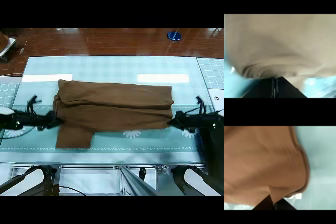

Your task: Fold the shirts.

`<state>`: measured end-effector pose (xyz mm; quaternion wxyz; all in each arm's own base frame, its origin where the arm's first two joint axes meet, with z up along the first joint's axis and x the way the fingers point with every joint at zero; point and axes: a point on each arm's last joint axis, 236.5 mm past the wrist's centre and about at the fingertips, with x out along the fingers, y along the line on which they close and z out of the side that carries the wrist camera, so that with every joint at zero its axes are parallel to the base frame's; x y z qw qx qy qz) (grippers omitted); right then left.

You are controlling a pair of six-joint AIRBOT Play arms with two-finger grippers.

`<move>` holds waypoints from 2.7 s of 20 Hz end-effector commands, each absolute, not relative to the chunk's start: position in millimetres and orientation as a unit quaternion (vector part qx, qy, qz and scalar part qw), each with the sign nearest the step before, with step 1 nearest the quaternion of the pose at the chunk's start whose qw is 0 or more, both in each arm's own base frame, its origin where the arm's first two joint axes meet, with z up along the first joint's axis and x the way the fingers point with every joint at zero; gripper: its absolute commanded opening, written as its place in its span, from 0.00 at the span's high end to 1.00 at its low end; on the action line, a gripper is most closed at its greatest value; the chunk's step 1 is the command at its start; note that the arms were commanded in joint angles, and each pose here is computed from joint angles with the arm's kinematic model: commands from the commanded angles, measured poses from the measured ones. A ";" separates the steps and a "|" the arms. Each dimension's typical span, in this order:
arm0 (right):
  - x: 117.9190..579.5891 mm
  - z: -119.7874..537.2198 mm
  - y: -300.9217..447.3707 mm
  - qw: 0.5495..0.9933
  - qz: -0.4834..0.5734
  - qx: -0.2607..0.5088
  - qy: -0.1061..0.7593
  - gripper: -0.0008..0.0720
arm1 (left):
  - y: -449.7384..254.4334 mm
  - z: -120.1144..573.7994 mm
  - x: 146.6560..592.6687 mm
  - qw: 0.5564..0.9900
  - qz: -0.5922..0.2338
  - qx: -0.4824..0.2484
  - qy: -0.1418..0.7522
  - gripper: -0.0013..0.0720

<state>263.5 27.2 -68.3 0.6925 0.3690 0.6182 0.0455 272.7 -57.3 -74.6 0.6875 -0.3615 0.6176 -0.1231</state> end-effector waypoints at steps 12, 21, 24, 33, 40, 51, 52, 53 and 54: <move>421.0 -41.0 -4.6 0.728 0.091 0.401 0.549 0.95 | -83.6 -22.1 493.8 0.735 -0.159 -0.367 0.548 0.95; 454.9 -47.5 -34.8 0.745 0.061 0.403 0.528 0.42 | -60.1 -28.9 507.4 0.724 -0.160 -0.356 0.569 0.29; 420.8 -46.2 -84.4 0.737 0.014 0.389 0.553 0.42 | 0.3 -20.8 472.8 0.716 -0.120 -0.325 0.606 0.29; 410.7 -84.7 -41.9 0.714 0.015 0.400 0.575 0.42 | -5.5 -6.8 414.3 0.823 -0.023 -0.313 0.474 0.29; 416.7 -108.0 28.0 0.685 0.069 0.396 0.608 0.72 | -80.4 -4.5 404.7 0.827 -0.092 -0.266 0.486 0.29; 340.2 38.0 -0.4 0.798 0.099 0.238 0.545 0.95 | -250.9 14.3 417.3 0.856 -0.253 -0.148 0.426 0.95; 329.0 51.9 4.2 0.811 0.097 0.232 0.528 0.95 | -286.3 6.5 413.3 0.842 -0.280 -0.138 0.440 0.95; 319.4 63.8 8.2 0.821 0.094 0.230 0.513 0.95 | -318.0 -3.5 407.8 0.825 -0.302 -0.131 0.460 0.95; 309.4 74.6 12.3 0.831 0.092 0.228 0.500 0.95 | -350.0 -15.4 400.6 0.802 -0.322 -0.128 0.486 0.95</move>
